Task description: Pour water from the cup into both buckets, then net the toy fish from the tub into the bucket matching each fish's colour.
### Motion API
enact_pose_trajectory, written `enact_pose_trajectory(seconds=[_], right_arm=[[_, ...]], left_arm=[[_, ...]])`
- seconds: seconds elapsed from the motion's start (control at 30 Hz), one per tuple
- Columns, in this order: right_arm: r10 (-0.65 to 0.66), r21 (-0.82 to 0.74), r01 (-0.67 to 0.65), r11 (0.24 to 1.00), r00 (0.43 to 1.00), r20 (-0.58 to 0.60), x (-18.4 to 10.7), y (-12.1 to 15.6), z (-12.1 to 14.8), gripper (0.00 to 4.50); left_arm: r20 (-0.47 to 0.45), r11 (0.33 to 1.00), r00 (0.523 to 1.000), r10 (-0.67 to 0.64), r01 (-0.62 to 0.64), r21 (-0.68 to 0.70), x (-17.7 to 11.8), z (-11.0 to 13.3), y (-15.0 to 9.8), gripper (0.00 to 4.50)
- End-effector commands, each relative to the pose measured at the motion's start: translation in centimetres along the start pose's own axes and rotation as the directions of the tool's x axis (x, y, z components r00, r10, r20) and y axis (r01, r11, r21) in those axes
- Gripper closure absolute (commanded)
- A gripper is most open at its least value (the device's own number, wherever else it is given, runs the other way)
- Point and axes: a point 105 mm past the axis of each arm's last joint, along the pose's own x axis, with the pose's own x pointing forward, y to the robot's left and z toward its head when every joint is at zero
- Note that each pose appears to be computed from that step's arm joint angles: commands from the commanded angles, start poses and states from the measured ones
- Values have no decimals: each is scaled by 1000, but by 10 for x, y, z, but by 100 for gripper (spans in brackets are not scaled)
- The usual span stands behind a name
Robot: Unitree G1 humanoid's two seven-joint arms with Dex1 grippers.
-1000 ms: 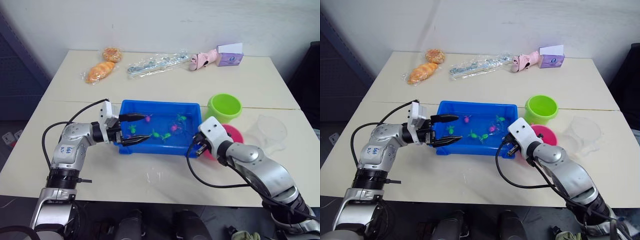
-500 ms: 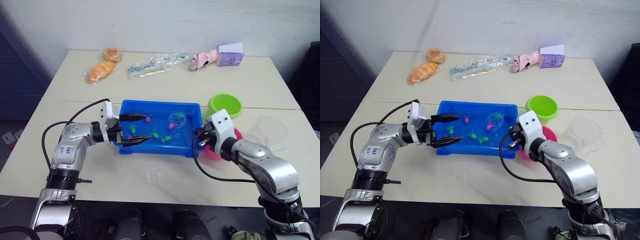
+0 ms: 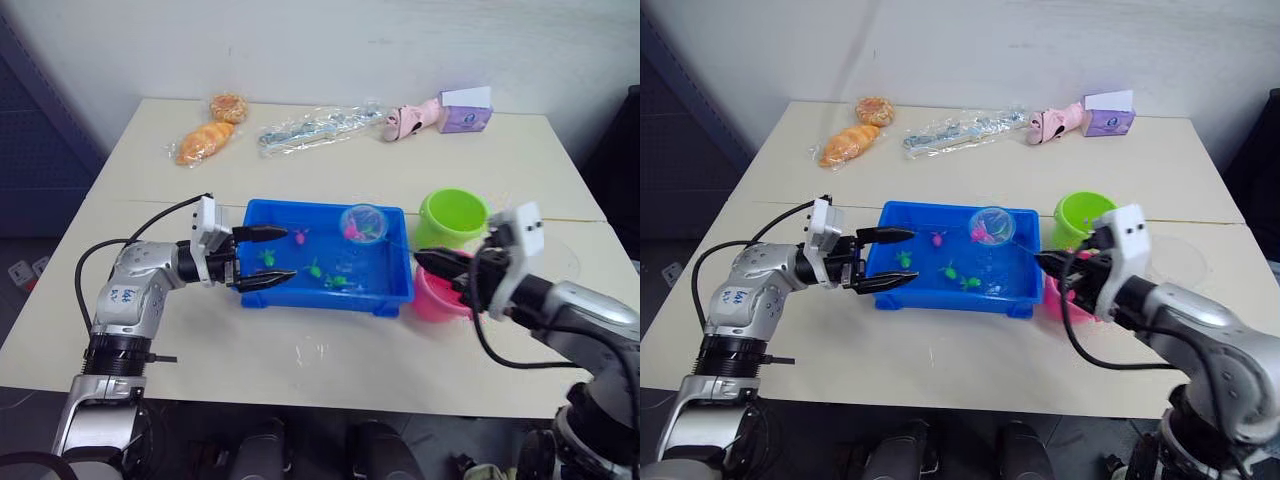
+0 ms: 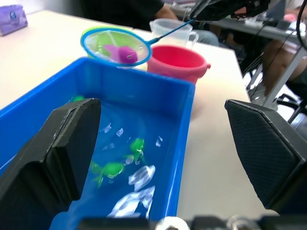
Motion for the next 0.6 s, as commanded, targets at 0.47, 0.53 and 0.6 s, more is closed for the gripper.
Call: enact_pose_trajectory(seconds=[0.47, 0.53, 0.6], right_arm=[[-419, -167, 420, 892, 907, 39, -112, -26, -19, 450], [-458, -225, 450, 865, 889, 16, -114, -29, -25, 450], [-482, -334, 470, 817, 874, 51, -113, -32, -22, 450]], left_arm=[[80, 976, 973, -217, 214, 37, 45, 21, -18, 4], [85, 973, 969, -230, 228, 36, 47, 21, -20, 4], [89, 972, 968, -237, 234, 33, 49, 21, -21, 4]])
